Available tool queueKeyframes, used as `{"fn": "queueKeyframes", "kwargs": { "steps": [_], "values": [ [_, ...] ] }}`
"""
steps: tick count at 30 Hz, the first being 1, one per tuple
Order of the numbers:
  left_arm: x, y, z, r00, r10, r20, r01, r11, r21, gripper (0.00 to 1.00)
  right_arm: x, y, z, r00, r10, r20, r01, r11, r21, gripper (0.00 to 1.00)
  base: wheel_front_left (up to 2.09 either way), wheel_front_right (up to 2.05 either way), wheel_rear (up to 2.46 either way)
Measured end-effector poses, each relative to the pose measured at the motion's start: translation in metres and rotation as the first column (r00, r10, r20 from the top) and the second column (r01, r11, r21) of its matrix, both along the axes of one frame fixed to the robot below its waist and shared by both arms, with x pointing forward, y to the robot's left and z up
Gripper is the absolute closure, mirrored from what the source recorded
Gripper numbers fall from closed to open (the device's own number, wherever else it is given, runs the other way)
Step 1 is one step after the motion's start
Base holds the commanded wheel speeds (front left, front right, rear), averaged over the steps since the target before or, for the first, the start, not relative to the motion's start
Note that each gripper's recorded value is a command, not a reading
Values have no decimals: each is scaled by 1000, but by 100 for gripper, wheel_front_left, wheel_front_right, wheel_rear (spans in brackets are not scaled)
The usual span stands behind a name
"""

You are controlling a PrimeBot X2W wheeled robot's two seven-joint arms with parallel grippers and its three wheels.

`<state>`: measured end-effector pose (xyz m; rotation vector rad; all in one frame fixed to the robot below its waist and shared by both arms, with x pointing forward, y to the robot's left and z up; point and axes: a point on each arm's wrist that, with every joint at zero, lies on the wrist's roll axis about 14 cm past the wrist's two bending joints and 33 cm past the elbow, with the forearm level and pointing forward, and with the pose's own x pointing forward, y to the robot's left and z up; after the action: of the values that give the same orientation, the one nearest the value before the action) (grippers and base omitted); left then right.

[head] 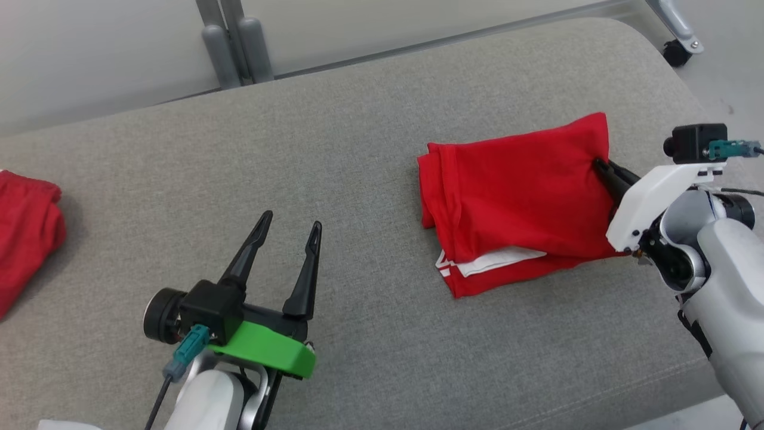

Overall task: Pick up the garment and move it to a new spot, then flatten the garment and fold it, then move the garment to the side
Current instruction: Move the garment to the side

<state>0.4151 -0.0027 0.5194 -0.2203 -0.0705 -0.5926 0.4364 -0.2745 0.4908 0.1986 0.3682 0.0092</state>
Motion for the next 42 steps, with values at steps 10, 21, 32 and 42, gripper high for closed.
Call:
{"fn": "queueKeyframes", "kwargs": {
  "steps": [10,21,32,42],
  "values": [
    [34,-13,-35,996,-56,-68,60,997,55,0,40,-58,-8,996,-74,-47,66,987,-145,100,0,0,0],
    [55,-3,-84,987,-39,-157,52,995,84,0,59,-135,-37,967,-220,-126,175,938,-299,100,0,0,0],
    [52,15,-76,990,22,-139,-12,997,74,0,77,-123,-15,989,-141,35,144,919,-368,0,0,0,0],
    [35,67,-38,981,187,-47,-183,980,83,0,73,-39,66,939,25,344,49,978,-205,0,0,0,0]
  ]
}}
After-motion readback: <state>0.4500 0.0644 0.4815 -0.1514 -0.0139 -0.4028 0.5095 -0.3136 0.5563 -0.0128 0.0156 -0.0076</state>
